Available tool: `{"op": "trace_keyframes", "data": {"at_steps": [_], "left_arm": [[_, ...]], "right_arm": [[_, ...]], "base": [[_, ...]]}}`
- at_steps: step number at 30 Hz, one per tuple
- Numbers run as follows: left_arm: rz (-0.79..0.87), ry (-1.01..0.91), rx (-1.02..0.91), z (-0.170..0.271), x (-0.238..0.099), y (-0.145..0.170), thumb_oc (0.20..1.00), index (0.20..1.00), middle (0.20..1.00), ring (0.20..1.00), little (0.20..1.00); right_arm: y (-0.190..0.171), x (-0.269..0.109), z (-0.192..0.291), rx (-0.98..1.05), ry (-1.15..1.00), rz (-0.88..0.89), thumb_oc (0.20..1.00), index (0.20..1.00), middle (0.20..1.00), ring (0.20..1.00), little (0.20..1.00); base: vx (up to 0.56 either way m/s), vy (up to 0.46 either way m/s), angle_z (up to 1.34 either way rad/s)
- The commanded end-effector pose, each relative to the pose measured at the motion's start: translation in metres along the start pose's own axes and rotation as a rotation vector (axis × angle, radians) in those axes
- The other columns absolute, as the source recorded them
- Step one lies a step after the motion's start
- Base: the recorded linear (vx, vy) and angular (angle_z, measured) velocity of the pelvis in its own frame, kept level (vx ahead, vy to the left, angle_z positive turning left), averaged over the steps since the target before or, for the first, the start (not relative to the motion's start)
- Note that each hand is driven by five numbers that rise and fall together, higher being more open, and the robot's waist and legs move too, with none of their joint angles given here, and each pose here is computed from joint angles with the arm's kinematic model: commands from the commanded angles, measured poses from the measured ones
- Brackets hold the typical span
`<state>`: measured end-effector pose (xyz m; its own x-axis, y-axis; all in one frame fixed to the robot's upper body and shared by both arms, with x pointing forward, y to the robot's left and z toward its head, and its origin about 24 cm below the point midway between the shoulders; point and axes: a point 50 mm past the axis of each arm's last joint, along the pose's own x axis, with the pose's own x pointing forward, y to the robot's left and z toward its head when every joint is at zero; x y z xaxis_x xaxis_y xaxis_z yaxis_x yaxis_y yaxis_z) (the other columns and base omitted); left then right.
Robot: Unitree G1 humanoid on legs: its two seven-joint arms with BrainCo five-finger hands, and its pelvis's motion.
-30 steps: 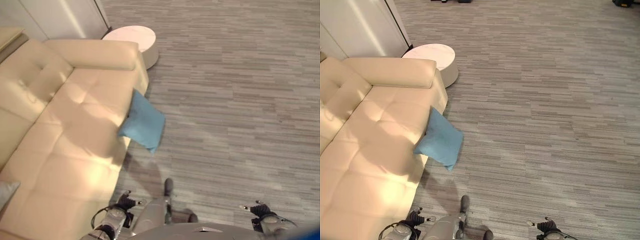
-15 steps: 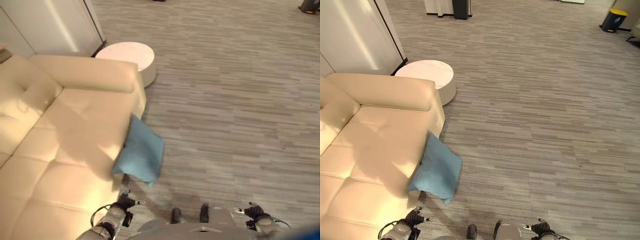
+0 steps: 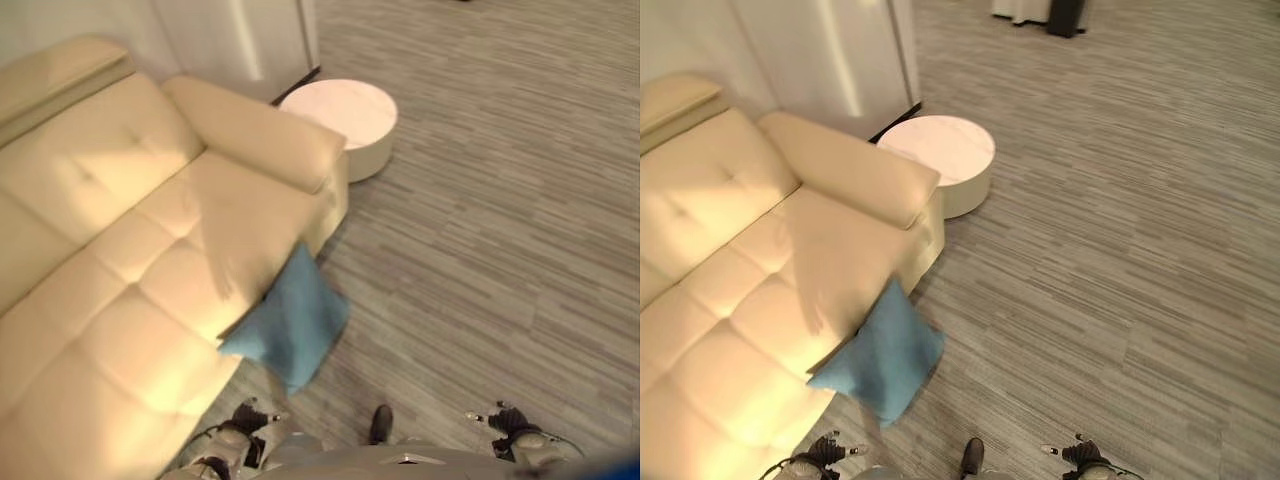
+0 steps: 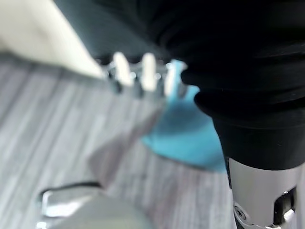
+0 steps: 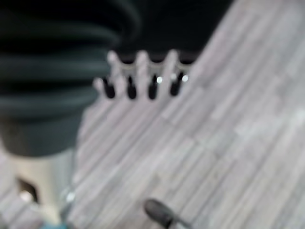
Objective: Pick up all the scattered cushions and arrange them neatly on the sofa.
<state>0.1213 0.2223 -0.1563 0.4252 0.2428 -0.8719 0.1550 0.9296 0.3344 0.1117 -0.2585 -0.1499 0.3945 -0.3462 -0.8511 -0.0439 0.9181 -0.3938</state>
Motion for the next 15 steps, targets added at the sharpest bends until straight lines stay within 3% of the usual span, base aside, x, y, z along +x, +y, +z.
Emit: {"op": "trace_keyframes", "data": {"at_steps": [1, 9, 15], "left_arm": [[0.002, -0.041, 0.018, 0.012, 0.001, 0.003, 1.0, 1.0, 1.0, 1.0, 1.0], [0.015, 0.005, -0.016, -0.003, 0.0, 0.009, 1.0, 1.0, 1.0, 1.0, 1.0], [0.026, -0.031, 0.003, 0.006, 0.001, 0.015, 1.0, 1.0, 1.0, 1.0, 1.0]], "right_arm": [[-0.021, 0.0, -0.012, 0.036, 0.032, -0.056, 1.0, 1.0, 1.0, 1.0, 1.0], [-0.014, 0.001, 0.0, -0.005, -0.01, -0.037, 1.0, 1.0, 1.0, 1.0, 1.0], [-0.007, 0.002, 0.016, -0.022, -0.061, -0.01, 1.0, 1.0, 1.0, 1.0, 1.0]], "base": [[0.13, -0.058, 1.61], [0.21, 0.081, 0.4], [0.26, -0.016, 0.89]]}}
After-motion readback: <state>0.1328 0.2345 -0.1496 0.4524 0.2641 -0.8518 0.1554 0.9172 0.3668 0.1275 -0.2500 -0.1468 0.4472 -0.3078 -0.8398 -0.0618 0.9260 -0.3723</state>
